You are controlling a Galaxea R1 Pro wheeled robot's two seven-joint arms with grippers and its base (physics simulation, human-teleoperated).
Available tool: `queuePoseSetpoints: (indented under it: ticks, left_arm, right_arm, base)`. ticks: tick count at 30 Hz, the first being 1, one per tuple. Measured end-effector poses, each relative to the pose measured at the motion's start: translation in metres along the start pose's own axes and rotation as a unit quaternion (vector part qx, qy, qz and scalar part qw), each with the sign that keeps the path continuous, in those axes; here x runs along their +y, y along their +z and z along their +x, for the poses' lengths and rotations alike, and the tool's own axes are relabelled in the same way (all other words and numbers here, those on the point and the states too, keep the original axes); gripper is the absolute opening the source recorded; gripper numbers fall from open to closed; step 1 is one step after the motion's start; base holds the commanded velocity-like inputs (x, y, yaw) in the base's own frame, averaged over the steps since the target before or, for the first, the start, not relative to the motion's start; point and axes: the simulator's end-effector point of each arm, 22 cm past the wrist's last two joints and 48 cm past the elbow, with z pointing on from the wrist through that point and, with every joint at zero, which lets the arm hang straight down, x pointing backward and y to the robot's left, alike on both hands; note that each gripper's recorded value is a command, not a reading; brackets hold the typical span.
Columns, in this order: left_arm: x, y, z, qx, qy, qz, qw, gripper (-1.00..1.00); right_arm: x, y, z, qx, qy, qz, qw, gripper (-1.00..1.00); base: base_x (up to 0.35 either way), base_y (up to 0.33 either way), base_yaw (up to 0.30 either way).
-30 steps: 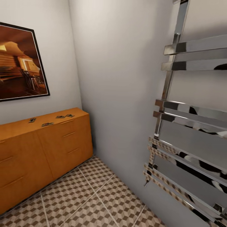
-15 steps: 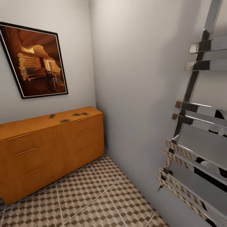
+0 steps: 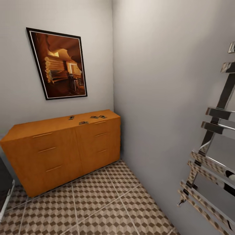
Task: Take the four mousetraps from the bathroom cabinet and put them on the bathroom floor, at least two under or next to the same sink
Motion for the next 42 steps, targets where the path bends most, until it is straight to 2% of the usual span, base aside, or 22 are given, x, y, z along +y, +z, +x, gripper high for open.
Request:
queuePoseSetpoints:
  ticks: [42]
  left_arm:
    - [0.0000,0.0000,0.0000,0.000,0.000,0.000,1.0000,1.00]
  right_arm:
    - [-0.0002,0.0000,0.0004,0.000,0.000,0.001,1.0000,1.00]
  base:
    - [0.000,0.000,0.282]
